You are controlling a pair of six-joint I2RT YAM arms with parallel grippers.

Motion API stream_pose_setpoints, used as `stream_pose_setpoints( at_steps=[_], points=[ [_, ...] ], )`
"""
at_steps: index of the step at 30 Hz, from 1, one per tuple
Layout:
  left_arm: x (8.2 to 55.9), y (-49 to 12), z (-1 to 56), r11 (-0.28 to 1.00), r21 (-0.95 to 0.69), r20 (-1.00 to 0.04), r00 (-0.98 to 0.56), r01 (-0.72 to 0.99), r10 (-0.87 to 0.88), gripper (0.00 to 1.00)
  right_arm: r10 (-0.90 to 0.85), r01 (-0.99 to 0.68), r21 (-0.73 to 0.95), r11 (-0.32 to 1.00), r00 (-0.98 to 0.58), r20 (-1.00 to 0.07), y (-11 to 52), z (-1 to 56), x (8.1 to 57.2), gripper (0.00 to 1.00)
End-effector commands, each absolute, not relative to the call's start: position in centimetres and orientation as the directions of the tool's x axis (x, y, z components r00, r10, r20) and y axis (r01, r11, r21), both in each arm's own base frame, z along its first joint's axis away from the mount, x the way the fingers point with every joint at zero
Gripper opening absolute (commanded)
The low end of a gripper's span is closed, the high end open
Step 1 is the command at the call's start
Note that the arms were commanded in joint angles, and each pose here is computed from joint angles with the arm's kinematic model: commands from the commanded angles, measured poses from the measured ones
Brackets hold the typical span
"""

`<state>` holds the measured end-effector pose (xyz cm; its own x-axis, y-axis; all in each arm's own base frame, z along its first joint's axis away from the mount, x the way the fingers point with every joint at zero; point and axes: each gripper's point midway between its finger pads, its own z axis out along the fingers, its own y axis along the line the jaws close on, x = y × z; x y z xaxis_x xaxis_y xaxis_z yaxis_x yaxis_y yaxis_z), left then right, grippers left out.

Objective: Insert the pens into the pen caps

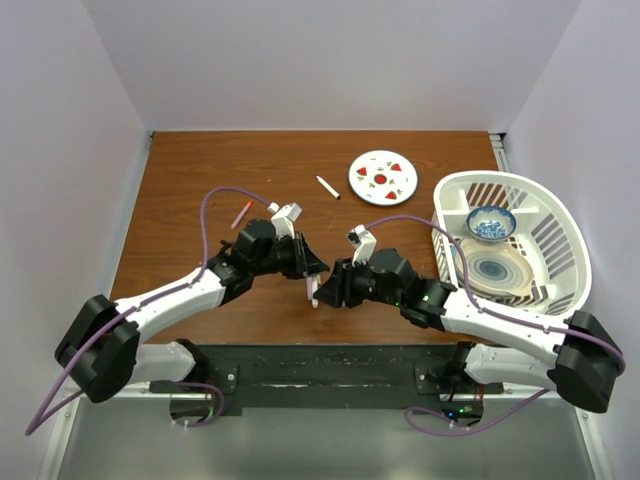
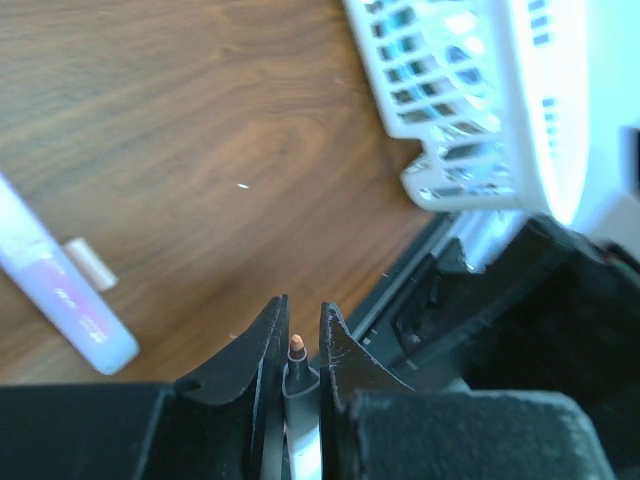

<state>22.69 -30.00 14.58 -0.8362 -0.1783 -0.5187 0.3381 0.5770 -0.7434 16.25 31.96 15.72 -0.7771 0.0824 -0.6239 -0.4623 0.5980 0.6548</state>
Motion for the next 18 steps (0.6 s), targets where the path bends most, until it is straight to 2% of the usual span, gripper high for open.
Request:
stream_pose_setpoints(
  at_steps=[1, 4, 9, 12, 13, 14, 16, 17, 18],
  points=[
    [21.1, -30.8, 19.2, 0.422, -0.791, -0.557, -0.807, 0.444, -0.194, 0.00, 0.128, -0.502, 0.709, 0.495, -0.765, -0.631, 32.2, 17.7, 15.2, 0.48],
    [20.4, -30.9, 20.8, 0.361, -0.809, -0.556, -0.803, 0.463, -0.216, 0.00, 0.122, -0.505, 0.717, 0.479, -0.771, -0.625, 32.5, 17.6, 14.9, 0.49],
    [19.5, -31.2, 22.9, 0.259, -0.836, -0.542, -0.804, 0.484, -0.245, 0.00, 0.129, -0.524, 0.767, 0.369, -0.789, -0.601, 33.7, 18.8, 13.9, 0.48],
    [19.4, -31.0, 23.4, 0.247, -0.839, -0.540, -0.800, 0.485, -0.262, 0.00, 0.143, -0.522, 0.786, 0.332, -0.796, -0.588, 34.1, 19.3, 13.7, 0.44],
    [19.4, -31.0, 23.4, 0.248, -0.837, -0.543, -0.797, 0.488, -0.265, 0.00, 0.150, -0.520, 0.789, 0.327, -0.796, -0.586, 34.2, 19.4, 13.8, 0.41],
    [19.3, -30.9, 23.4, 0.247, -0.837, -0.542, -0.796, 0.487, -0.267, 0.00, 0.164, -0.524, 0.791, 0.316, -0.791, -0.589, 34.2, 19.7, 13.9, 0.27],
    [19.3, -30.8, 23.3, 0.250, -0.838, -0.542, -0.796, 0.485, -0.270, 0.00, 0.179, -0.513, 0.801, 0.308, -0.796, -0.579, 34.0, 19.5, 13.8, 0.05],
    [19.3, -30.7, 23.5, 0.252, -0.835, -0.546, -0.792, 0.489, -0.274, 0.00, 0.192, -0.515, 0.803, 0.301, -0.792, -0.580, 33.9, 19.8, 13.8, 0.00],
    [19.5, -30.5, 23.0, 0.278, -0.836, -0.541, -0.795, 0.473, -0.273, 0.04, 0.207, -0.502, 0.806, 0.313, -0.792, -0.574, 33.6, 19.5, 13.9, 0.00]
  ],
)
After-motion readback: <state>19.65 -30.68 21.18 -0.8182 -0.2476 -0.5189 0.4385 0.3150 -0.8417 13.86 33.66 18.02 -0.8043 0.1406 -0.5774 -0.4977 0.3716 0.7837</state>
